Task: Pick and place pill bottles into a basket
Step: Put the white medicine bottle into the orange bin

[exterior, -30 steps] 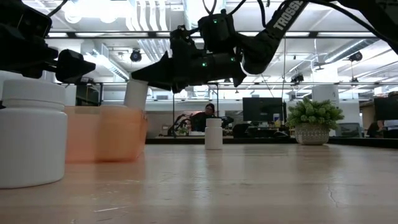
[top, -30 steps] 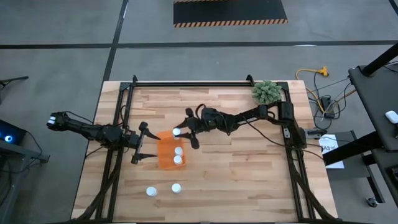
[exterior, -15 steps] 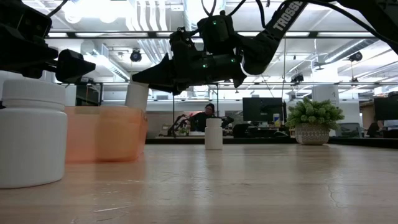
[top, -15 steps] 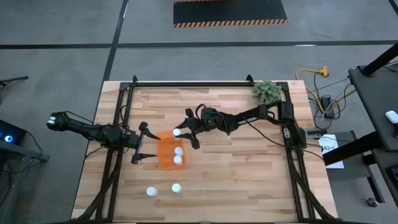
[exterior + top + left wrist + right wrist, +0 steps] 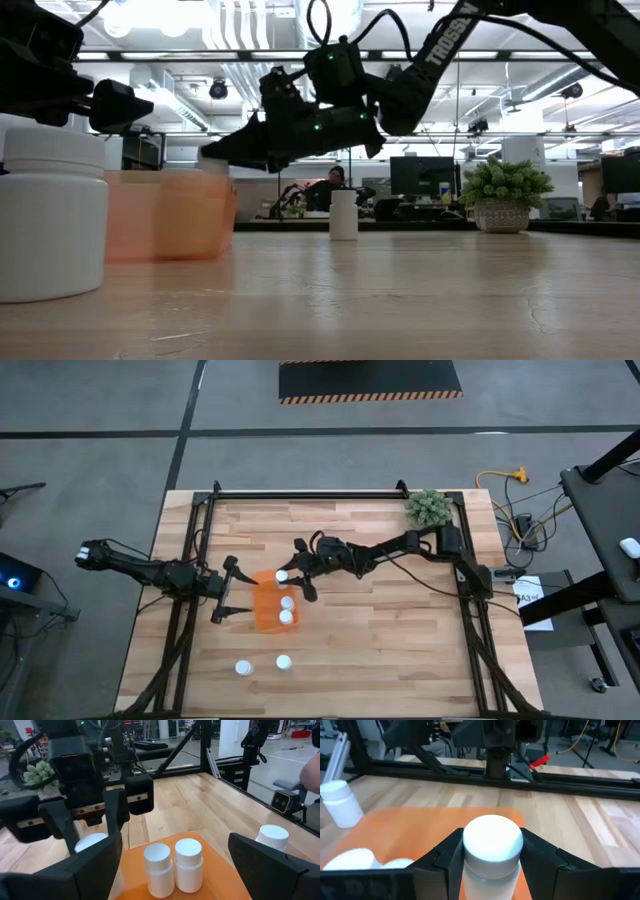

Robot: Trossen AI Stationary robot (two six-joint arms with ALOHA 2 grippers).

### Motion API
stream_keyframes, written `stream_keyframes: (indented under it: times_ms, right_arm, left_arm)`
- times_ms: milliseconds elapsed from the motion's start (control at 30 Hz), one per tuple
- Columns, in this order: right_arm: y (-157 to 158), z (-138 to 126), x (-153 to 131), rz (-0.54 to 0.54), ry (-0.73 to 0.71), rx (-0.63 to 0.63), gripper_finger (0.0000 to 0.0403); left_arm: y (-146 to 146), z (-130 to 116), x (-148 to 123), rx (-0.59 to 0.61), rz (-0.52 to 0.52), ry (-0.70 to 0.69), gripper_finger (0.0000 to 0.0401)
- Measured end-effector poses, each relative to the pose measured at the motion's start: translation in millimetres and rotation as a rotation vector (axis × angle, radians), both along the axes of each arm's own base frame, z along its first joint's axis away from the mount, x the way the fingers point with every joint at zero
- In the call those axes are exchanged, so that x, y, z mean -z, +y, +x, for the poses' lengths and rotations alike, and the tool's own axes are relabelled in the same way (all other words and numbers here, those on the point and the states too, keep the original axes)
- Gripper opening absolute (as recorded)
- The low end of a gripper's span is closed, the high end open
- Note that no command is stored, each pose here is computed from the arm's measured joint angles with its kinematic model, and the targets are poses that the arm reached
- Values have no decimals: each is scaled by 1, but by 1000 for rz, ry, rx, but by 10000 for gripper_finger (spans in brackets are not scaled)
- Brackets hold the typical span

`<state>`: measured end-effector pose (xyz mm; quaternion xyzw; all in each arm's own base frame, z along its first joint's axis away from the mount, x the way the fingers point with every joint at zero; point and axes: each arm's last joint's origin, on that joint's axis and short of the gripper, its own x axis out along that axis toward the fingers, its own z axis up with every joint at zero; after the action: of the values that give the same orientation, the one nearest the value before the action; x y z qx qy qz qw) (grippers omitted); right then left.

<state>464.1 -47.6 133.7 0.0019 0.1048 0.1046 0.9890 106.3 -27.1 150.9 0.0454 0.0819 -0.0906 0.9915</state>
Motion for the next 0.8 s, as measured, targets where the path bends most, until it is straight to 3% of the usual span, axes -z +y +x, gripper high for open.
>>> stream_keyframes:
  times_ms: [800]
  right_arm:
    - [0,4,21,1,110,-20,148]
  left_arm:
    - [0,0,0,0,0,-1,345]
